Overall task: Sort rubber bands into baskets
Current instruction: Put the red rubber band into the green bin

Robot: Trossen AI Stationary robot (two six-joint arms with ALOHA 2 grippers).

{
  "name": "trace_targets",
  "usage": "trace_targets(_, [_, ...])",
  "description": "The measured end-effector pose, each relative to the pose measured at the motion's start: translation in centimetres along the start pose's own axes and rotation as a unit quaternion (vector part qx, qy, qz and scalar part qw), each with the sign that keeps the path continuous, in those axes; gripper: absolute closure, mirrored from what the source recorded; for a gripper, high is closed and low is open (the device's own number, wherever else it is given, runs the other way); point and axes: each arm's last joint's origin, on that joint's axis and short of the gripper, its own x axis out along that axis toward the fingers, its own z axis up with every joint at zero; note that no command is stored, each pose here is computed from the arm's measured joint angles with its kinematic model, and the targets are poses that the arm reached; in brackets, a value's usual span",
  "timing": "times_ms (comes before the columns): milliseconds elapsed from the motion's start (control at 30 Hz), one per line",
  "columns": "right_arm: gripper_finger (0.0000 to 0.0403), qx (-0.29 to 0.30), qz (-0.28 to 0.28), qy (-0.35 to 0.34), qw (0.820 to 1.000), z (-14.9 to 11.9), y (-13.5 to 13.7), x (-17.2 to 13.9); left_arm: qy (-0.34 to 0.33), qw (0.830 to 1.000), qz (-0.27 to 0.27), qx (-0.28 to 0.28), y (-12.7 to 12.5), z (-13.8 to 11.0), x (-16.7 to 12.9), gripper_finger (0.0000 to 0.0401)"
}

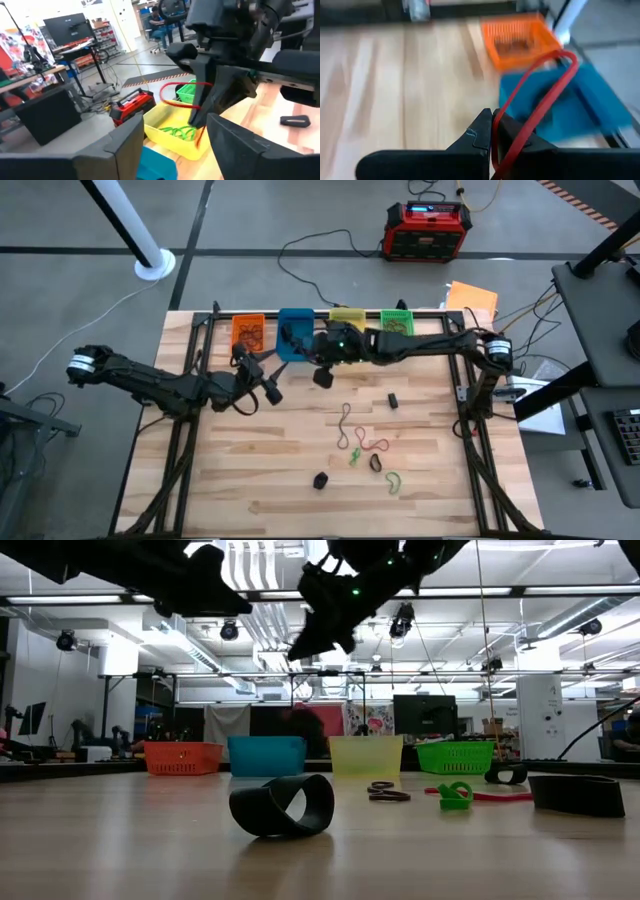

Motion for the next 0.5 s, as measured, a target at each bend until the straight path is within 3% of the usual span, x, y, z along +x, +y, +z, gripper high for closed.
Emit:
trace_targets(100, [0.0394, -0.008, -0.043, 0.088, 0.995, -0.8, -1.4, -1.5, 0.006, 1.0, -0.002, -0.02, -0.1, -0.2, 0.0, 0.019])
trace_targets(200, [0.0394, -0.005, -0.129, 0.195, 0.972, -1.7, -3.6, -3.9, 0.021, 0.999, -0.007, -0.031, -0.3, -0.6, -0.2, 0.0186])
trace_targets(333, [0.0394, 0.076, -0.211, 0.282, 0.933, -3.2, -7.8, -6.8, 0.047, 0.998, -0.01, -0.031, -0.4, -1.3, -0.2, 0.0186])
trace_targets(500, [0.0394, 0.157, -0.245, 0.328, 0.899, -6.3, -13.0, -8.1, 0.077, 0.996, -0.019, -0.027, -0.4, -2.0, -0.4, 0.0187])
